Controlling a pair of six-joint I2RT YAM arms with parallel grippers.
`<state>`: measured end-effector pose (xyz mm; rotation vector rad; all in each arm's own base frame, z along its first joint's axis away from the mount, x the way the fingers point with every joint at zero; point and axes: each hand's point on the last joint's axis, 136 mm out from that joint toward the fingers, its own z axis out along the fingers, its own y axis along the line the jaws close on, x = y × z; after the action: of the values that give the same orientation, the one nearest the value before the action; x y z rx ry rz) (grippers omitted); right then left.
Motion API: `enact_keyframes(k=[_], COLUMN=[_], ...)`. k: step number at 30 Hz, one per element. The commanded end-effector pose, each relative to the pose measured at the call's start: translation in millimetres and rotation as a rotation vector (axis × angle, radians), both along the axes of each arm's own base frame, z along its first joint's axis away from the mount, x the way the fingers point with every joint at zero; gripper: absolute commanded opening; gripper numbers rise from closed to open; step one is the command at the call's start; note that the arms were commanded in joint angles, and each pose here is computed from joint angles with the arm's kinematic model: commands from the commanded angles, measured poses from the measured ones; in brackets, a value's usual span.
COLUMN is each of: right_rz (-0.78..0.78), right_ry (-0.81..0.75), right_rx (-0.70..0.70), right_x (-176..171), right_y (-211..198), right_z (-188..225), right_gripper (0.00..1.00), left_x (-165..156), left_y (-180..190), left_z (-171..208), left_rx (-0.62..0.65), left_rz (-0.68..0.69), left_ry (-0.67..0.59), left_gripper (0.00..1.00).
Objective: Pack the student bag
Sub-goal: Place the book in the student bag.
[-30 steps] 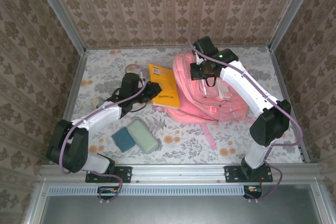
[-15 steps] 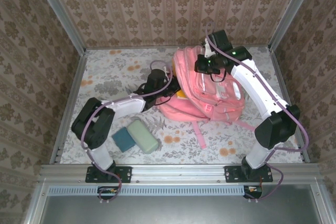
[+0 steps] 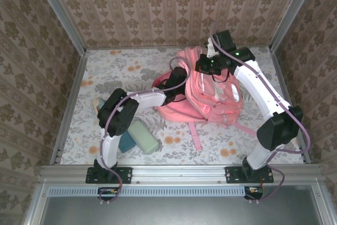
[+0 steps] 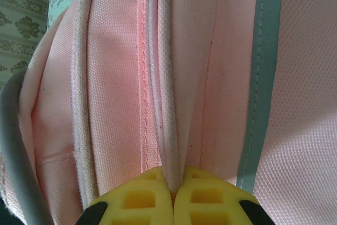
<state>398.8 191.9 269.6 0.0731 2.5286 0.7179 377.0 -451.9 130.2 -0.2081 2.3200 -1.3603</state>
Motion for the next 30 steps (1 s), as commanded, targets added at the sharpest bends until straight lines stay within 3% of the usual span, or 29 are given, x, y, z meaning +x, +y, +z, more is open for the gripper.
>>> enact_keyframes(k=[1, 7, 12, 15, 22, 26, 30], right_rz=[0.038, 0.026, 0.017, 0.013, 0.015, 0.016, 0.02], right_ry=[-0.151, -0.135, -0.124, -0.116, -0.109, -0.103, -0.094], right_rx=[0.095, 0.087, 0.072, 0.071, 0.09, 0.088, 0.092], right_x=[-1, 0, 1, 1, 1, -1, -2], right_y=[7, -1, -9, -11, -8, -9, -8], right_z=[50, 40, 32, 28, 27, 25, 23], right_gripper=[0.0, 0.0, 0.0, 0.0, 0.0, 0.0, 0.0], left_x=[-5, 2, 4, 8, 8, 10, 11], left_y=[4, 29, 47, 44, 33, 19, 6], left_z=[-9, 6, 18, 19, -14, -19, -24], left_rx=[0.1, 0.142, 0.188, 0.16, 0.168, 0.147, 0.134], left_rz=[-0.01, 0.022, 0.037, 0.026, 0.014, -0.021, -0.042], left_ry=[0.005, -0.034, -0.063, -0.068, 0.014, 0.017, 0.027], left_gripper=[0.69, 0.83, 0.88, 0.79, 0.72, 0.58, 0.52])
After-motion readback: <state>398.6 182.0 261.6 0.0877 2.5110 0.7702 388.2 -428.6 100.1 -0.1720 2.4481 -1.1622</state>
